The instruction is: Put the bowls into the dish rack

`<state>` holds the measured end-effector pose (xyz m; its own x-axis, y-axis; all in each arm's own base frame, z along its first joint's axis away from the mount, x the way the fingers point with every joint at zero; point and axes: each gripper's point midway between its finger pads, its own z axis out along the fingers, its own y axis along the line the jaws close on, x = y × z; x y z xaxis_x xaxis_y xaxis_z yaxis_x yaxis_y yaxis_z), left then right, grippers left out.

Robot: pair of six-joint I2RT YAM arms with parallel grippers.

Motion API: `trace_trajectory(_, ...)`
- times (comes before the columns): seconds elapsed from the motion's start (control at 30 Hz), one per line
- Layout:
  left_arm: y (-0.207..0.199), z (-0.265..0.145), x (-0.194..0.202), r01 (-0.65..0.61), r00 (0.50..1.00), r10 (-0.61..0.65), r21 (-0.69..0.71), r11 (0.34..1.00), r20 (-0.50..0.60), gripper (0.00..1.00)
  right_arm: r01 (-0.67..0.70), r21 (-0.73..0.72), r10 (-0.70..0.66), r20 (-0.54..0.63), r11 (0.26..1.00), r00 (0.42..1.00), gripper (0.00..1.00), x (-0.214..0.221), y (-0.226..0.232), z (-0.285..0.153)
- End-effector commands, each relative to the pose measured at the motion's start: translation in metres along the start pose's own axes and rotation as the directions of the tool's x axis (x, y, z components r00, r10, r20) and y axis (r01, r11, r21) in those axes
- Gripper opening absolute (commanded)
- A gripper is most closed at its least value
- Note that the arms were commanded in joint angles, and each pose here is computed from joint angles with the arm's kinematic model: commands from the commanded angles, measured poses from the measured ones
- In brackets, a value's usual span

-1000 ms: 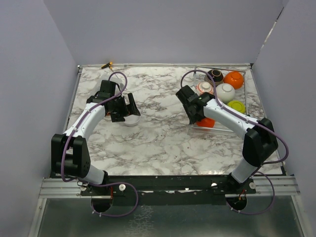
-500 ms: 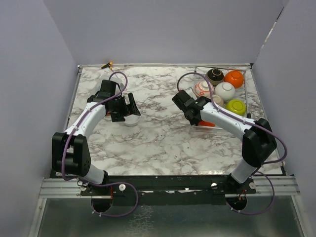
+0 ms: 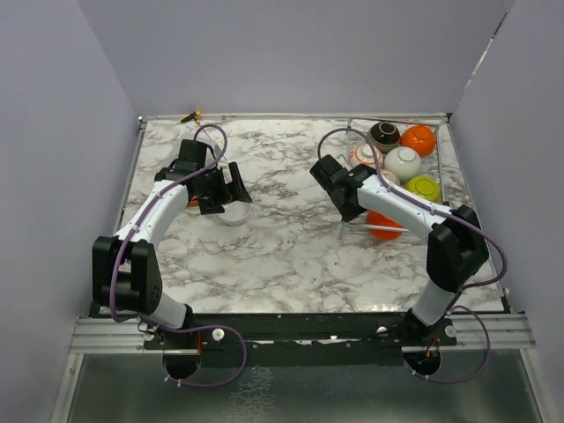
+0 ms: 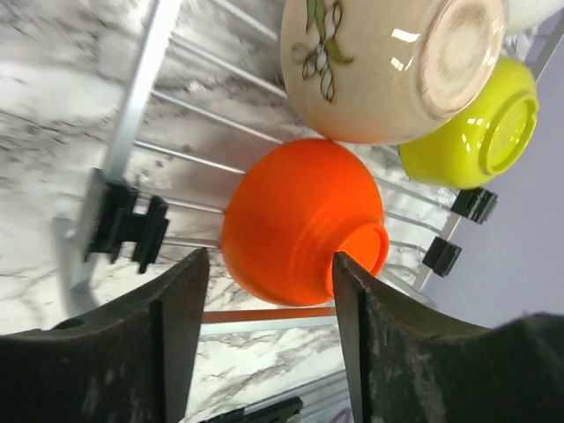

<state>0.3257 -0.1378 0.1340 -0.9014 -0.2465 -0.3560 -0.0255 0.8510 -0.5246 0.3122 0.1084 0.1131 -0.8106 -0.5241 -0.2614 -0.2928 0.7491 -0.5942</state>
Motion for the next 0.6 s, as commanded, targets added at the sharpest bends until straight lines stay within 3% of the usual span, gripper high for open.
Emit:
trace_trajectory(0.0, -0.012, -0.005, -0.011, -0.005, 1.0, 0.004, 0.03, 1.0, 0.023, 0.99, -0.185, -0.122, 0.195, 0.075, 0.975, 0.978, 0.63, -0.03, -0.008, -0.035)
trace_trajectory(0.17, -0.015, -0.006, -0.015, -0.003, 0.999, 0.002, 0.032, 0.999, 0.032, 0.99, -0.392, -0.116, 0.398, 0.039, 0.913, 0.916, 0.69, -0.028, -0.038, -0.031)
trace_trajectory(0.37, -0.015, -0.005, -0.018, 0.004, 0.999, -0.005, 0.032, 0.999, 0.038, 0.99, -0.688, -0.203, 0.685, -0.099, 0.696, 0.722, 0.76, 0.013, -0.066, -0.004)
trace_trajectory(0.57, -0.003, -0.005, -0.029, 0.014, 0.996, -0.01, -0.048, 0.999, 0.089, 0.99, -0.736, -0.296, 0.713, -0.202, 0.609, 0.671, 0.81, 0.03, -0.042, 0.011)
